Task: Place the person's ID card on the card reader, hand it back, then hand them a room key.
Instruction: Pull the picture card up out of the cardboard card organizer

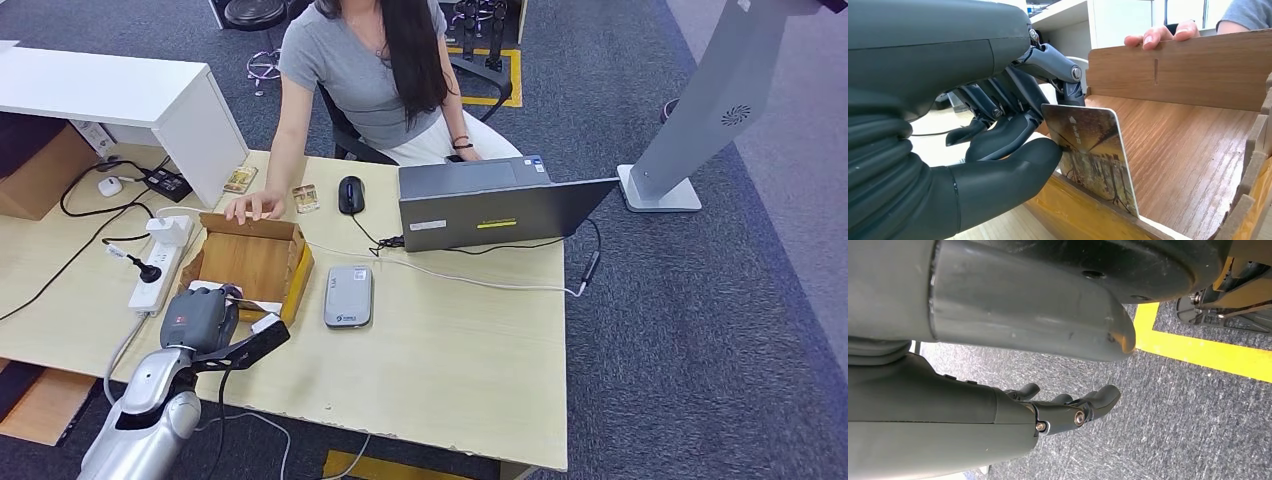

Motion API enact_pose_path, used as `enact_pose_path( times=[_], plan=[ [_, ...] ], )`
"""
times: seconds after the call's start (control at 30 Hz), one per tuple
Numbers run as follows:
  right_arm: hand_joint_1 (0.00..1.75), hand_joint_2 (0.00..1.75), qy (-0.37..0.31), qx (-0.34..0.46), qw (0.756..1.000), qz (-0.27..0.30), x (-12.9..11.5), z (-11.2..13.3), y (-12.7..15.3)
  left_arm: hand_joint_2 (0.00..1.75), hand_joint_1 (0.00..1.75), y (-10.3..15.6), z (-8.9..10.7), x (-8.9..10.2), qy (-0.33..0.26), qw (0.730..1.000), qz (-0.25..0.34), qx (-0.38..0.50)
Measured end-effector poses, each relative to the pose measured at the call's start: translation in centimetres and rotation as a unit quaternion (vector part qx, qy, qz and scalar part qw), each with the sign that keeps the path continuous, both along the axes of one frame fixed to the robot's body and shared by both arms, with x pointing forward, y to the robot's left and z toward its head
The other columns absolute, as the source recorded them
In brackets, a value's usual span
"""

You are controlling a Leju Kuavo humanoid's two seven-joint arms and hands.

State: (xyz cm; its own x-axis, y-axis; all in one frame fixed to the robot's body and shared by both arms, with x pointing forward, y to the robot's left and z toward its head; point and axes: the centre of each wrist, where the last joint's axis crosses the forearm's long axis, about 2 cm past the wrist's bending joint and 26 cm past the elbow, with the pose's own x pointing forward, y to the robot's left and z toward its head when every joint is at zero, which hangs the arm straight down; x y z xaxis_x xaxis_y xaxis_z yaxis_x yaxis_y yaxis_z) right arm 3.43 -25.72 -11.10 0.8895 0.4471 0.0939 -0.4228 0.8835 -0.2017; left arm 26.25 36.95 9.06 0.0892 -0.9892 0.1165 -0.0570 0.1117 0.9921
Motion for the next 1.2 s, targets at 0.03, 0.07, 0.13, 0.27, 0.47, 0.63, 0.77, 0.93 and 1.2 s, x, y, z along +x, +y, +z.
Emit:
enact_pose_path(
  times=[0.03, 0.07, 0.13, 0.27, 0.47, 0.63, 0.77, 0.93, 1.2],
  plan=[
    [0.00, 0.00, 0.000, 0.000, 1.000, 0.000, 0.0, 0.0, 0.0, 1.75, 1.75, 0.0, 0.0, 0.0, 0.000, 1.000, 0.000, 0.000],
    [0.00, 0.00, 0.000, 0.000, 1.000, 0.000, 0.0, 0.0, 0.0, 1.75, 1.75, 0.0, 0.0, 0.0, 0.000, 1.000, 0.000, 0.000],
    [0.00, 0.00, 0.000, 0.000, 1.000, 0.000, 0.0, 0.0, 0.0, 1.75, 1.75, 0.0, 0.0, 0.0, 0.000, 1.000, 0.000, 0.000],
    [0.00, 0.00, 0.000, 0.000, 1.000, 0.000, 0.0, 0.0, 0.0, 1.75, 1.75, 0.0, 0.0, 0.0, 0.000, 1.000, 0.000, 0.000],
    [0.00, 0.00, 0.000, 0.000, 1.000, 0.000, 0.0, 0.0, 0.0, 1.75, 1.75, 0.0, 0.0, 0.0, 0.001, 1.000, 0.000, 0.000],
    [0.00, 0.00, 0.000, 0.000, 1.000, 0.000, 0.0, 0.0, 0.0, 1.75, 1.75, 0.0, 0.0, 0.0, 0.001, 1.000, 0.000, 0.000],
    [0.00, 0.00, 0.000, 0.000, 1.000, 0.000, 0.0, 0.0, 0.0, 1.75, 1.75, 0.0, 0.0, 0.0, 0.001, 1.000, 0.000, 0.000],
    [0.00, 0.00, 0.000, 0.000, 1.000, 0.000, 0.0, 0.0, 0.0, 1.75, 1.75, 0.0, 0.0, 0.0, -0.001, 1.000, 0.000, 0.000],
    [0.00, 0.00, -0.011, 0.011, 1.000, -0.002, 0.4, 0.0, -0.3, 1.75, 1.75, -1.2, 7.2, 7.0, -0.123, 0.991, -0.050, 0.025]
  ],
)
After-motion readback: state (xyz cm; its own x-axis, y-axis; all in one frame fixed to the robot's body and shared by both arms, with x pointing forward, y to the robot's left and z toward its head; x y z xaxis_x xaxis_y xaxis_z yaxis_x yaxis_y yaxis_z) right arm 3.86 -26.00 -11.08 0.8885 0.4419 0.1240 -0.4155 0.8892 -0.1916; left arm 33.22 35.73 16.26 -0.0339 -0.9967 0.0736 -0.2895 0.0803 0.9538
